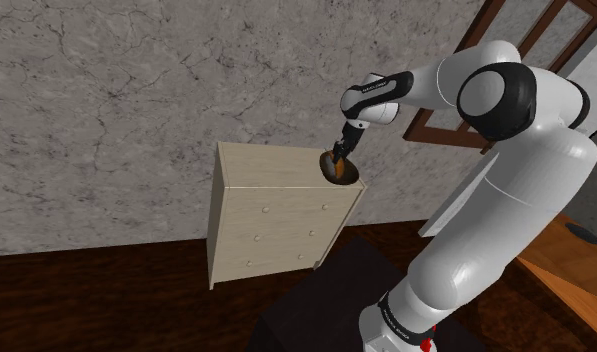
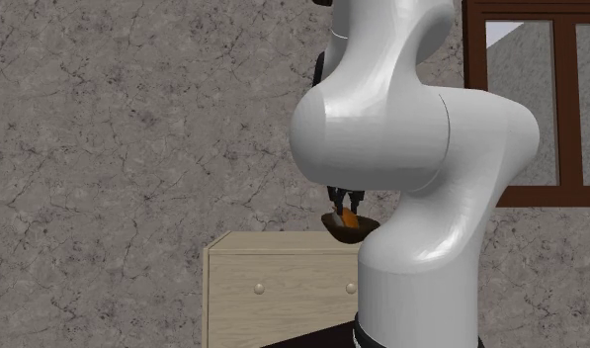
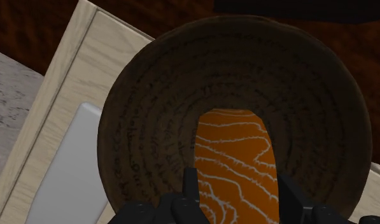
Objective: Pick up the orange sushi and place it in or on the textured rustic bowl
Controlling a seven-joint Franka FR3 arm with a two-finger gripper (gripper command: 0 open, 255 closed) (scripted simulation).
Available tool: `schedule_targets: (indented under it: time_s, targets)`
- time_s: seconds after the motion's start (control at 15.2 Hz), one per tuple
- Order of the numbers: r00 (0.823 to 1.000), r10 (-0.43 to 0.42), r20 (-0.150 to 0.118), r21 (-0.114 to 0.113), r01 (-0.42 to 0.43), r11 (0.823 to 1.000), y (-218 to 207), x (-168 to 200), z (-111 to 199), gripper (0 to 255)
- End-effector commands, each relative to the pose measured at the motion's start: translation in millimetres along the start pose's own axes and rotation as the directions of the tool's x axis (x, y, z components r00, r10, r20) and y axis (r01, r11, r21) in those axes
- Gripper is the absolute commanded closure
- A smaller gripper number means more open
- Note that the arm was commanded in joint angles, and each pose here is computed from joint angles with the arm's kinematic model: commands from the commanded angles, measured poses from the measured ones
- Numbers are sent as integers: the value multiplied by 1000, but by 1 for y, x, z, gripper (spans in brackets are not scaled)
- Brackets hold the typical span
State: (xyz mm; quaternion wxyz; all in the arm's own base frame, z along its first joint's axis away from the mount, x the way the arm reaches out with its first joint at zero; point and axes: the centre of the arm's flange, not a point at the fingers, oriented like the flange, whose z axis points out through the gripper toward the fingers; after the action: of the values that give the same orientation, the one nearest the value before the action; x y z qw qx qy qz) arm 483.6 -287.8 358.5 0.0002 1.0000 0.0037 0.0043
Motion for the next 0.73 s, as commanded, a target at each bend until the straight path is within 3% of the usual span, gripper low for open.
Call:
schedule_targets:
  time_s: [0.0, 0.13, 0.2, 0.53, 0.66]
  targets:
    - [1000, 1, 6, 3, -1, 1000, 0, -1, 3, 255]
    - [1000, 1, 6, 3, -1, 1000, 0, -1, 3, 255]
    - [1000, 1, 6, 3, -1, 1000, 0, -1, 3, 0]
    - [1000, 1, 6, 3, -1, 1000, 0, -1, 3, 0]
    - [1000, 1, 6, 3, -1, 1000, 0, -1, -23, 0]
